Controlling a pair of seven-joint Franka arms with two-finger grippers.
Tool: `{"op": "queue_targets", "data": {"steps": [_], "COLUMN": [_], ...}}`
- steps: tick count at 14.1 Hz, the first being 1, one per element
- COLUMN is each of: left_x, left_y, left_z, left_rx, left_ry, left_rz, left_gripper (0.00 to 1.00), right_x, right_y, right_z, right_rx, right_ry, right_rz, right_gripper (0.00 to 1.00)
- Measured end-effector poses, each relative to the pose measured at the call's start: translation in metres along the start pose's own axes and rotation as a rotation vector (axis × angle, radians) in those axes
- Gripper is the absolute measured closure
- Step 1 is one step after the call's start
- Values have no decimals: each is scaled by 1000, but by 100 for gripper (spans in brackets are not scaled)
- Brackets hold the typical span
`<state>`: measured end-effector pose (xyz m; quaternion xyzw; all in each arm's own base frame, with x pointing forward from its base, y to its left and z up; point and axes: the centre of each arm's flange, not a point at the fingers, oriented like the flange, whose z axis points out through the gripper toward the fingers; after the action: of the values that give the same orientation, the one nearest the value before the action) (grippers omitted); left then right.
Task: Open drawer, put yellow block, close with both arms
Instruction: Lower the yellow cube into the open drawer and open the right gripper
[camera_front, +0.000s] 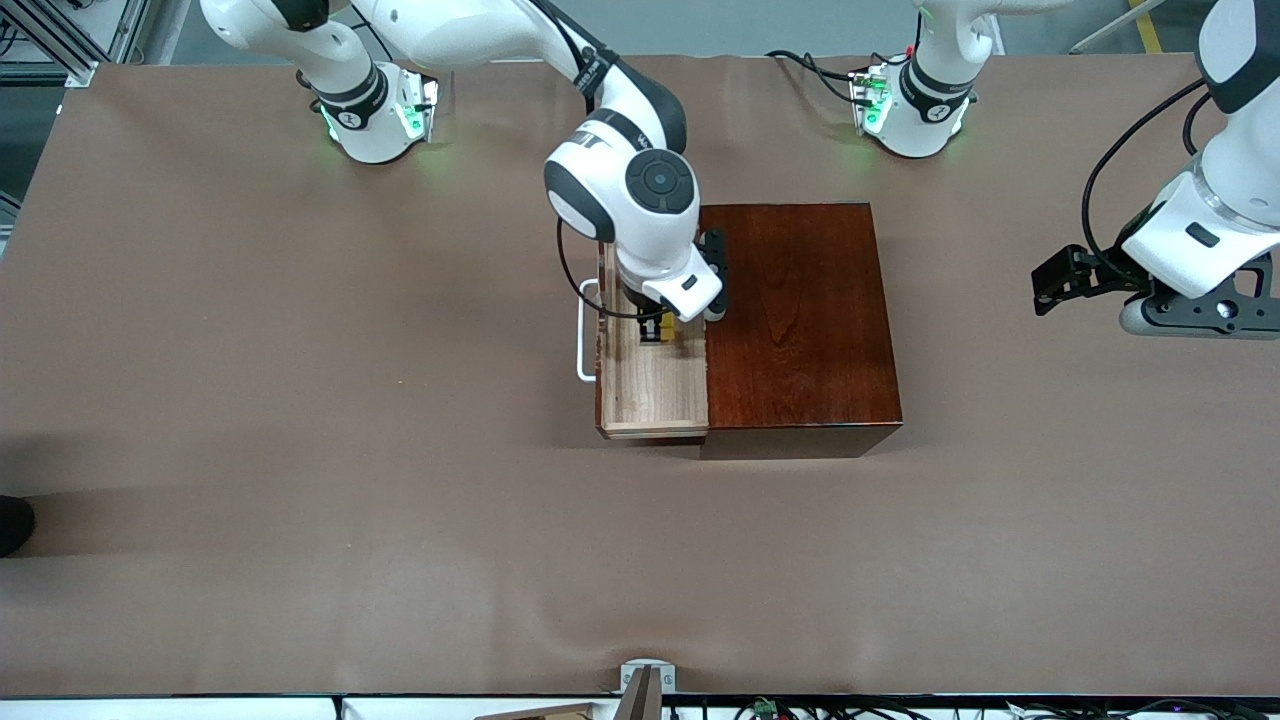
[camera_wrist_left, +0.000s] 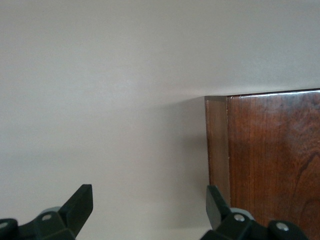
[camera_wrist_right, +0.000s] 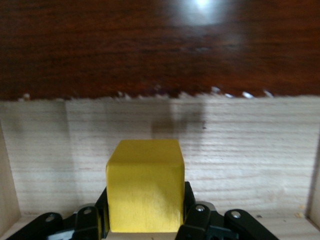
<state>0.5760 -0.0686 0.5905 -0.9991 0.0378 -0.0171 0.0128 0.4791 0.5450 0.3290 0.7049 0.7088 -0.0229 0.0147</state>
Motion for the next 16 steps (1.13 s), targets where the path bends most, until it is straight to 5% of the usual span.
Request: {"op": "queue_targets", "data": {"steps": [5,10,16], "left_x": [1,1,2], "left_y": [0,1,1], "left_z": [-1,-1,2], "left_rx": [-1,-1,-1], "left_ry": [12,11,7], "left_rz": [0,2,2], "left_gripper": [0,0,0], "right_x": [14,18,-3], "right_y": [-9,-10,8], "right_z": [12,9,-33], "right_rx": [-53,-76,-80], "right_ry": [-25,-26,-44], "right_rz": [22,36,81], "right_gripper": [44,1,0]}}
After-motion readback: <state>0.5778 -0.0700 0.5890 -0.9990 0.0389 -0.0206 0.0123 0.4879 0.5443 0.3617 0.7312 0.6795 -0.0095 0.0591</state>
